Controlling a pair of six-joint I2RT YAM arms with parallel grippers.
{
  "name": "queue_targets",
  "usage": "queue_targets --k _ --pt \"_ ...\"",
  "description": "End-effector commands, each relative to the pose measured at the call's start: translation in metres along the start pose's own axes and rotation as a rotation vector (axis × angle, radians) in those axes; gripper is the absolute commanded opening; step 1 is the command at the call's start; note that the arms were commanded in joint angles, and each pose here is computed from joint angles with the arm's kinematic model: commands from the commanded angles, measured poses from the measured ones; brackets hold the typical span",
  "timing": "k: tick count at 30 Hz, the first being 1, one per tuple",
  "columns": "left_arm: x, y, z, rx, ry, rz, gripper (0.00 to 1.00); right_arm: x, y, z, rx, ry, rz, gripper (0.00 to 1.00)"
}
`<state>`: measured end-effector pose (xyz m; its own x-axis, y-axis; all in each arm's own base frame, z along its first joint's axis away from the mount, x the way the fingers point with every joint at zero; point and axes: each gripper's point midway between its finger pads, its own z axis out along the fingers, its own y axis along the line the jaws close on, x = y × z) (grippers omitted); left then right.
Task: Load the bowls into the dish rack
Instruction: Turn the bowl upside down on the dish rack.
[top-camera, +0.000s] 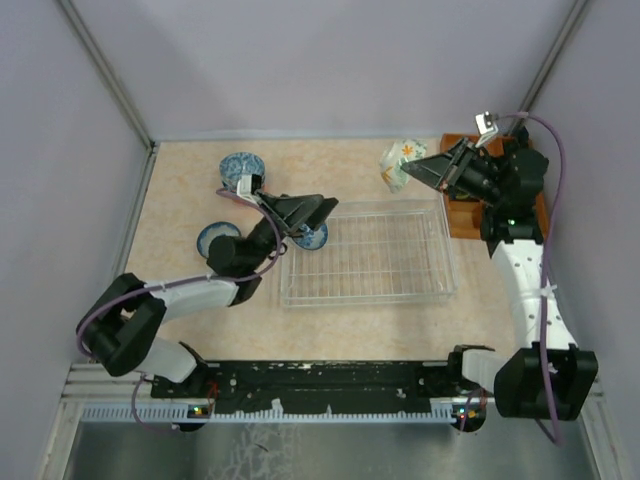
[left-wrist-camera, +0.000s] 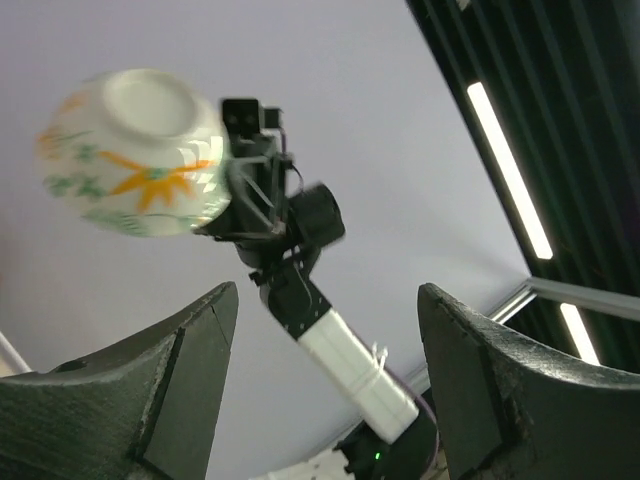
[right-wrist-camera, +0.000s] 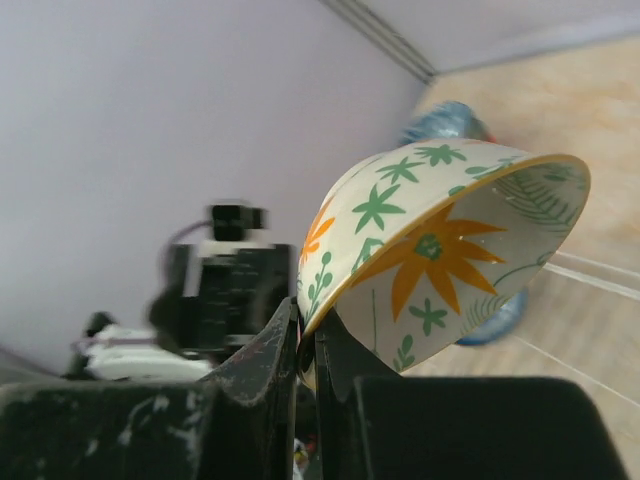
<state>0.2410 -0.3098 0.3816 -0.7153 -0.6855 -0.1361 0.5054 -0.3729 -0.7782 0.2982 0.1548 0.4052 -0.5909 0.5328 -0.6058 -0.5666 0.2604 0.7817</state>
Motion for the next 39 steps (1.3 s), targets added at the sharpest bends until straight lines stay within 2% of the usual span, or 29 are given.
queue_targets --k 1,3,5,11,19,24,29,39 --pt "0.029 0.013 0.015 -0.043 0.217 0.075 0.78 0.037 -0.096 -0.025 0.307 0.216 0.019 0.0" --pt "0.038 0.031 0.029 -0.112 0.3 0.118 0.77 0.039 -0.121 -0.029 0.41 0.242 -0.019 0.0" --pt "0.044 0.058 0.036 -0.231 0.365 0.162 0.75 0.043 -0.13 -0.026 0.399 0.272 0.0 0.0" --pt "0.032 0.116 0.049 -0.471 0.403 0.352 0.73 0.048 -0.164 -0.032 0.505 0.3 0.002 0.0" --pt "0.043 0.194 0.039 -0.626 0.496 0.392 0.47 0.048 -0.19 -0.041 0.618 0.361 -0.03 0.0" --pt "0.043 0.214 0.022 -0.695 0.521 0.439 0.39 0.051 -0.194 -0.037 0.615 0.412 -0.044 0.0" --pt "0.047 0.224 0.024 -0.696 0.55 0.445 0.36 0.063 -0.204 -0.034 0.648 0.479 -0.063 0.0" --pt "0.052 0.264 0.017 -0.778 0.577 0.472 0.32 0.074 -0.222 -0.036 0.687 0.521 -0.062 0.0"
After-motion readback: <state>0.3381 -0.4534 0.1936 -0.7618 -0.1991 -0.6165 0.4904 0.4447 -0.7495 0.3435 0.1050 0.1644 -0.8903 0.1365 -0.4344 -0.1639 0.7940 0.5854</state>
